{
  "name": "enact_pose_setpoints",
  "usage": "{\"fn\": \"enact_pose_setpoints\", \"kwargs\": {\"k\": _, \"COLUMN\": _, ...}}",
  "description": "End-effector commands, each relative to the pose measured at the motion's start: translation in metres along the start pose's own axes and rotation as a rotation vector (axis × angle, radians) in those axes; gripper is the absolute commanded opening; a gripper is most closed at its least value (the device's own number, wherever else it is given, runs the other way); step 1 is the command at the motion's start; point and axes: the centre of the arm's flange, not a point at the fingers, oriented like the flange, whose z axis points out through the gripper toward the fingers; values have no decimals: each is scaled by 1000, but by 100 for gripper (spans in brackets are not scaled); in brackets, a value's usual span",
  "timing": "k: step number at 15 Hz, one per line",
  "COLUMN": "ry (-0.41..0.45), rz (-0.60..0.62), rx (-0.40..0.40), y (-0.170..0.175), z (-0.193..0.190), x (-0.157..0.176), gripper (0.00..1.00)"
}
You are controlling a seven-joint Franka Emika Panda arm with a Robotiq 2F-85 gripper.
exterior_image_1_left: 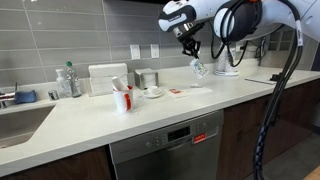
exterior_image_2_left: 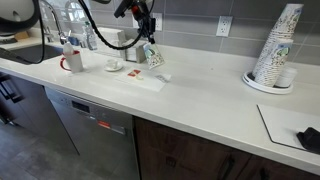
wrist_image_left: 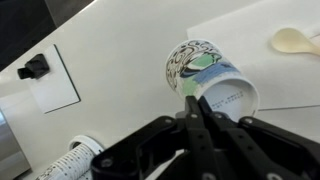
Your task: Turn the cup over
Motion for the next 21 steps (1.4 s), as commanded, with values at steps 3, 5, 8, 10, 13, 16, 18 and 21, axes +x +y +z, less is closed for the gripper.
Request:
{"fn": "enact_pose_setpoints", "kwargs": {"k": 3, "ry": 28, "rz": 0, "rx": 282, "y": 11, "z": 13, "x": 1, "gripper": 1}}
{"fn": "enact_pose_setpoints", "kwargs": {"k": 5, "ry": 53, "rz": 9, "rx": 374, "y": 17, "z": 19, "x": 2, "gripper": 1}}
{"fn": "enact_pose_setpoints", "kwargs": {"k": 8, "ry": 117, "rz": 23, "rx": 510, "y": 27, "z": 29, "x": 7, "gripper": 1}}
{"fn": "enact_pose_setpoints", "kwargs": {"k": 10, "ry": 123, "rz": 17, "rx": 607, "y": 31, "z": 36, "x": 13, "gripper": 1}}
{"fn": "enact_pose_setpoints", "kwargs": {"k": 13, "ry": 72, "rz": 14, "rx": 665, "y": 33, "z": 51, "x": 18, "gripper": 1}}
{"fn": "enact_pose_setpoints", "kwargs": {"k": 16, "ry": 46, "rz": 3, "rx": 662, "y": 33, "z": 68, "x": 18, "gripper": 1}}
{"fn": "enact_pose_setpoints", "kwargs": {"k": 18, "ry": 39, "rz": -5, "rx": 647, "y": 31, "z": 78, "x": 18, "gripper": 1}}
{"fn": "enact_pose_setpoints", "kwargs": {"k": 21, "ry": 59, "rz": -55, "rx": 637, "y": 22, "z": 88, "x": 16, "gripper": 1}}
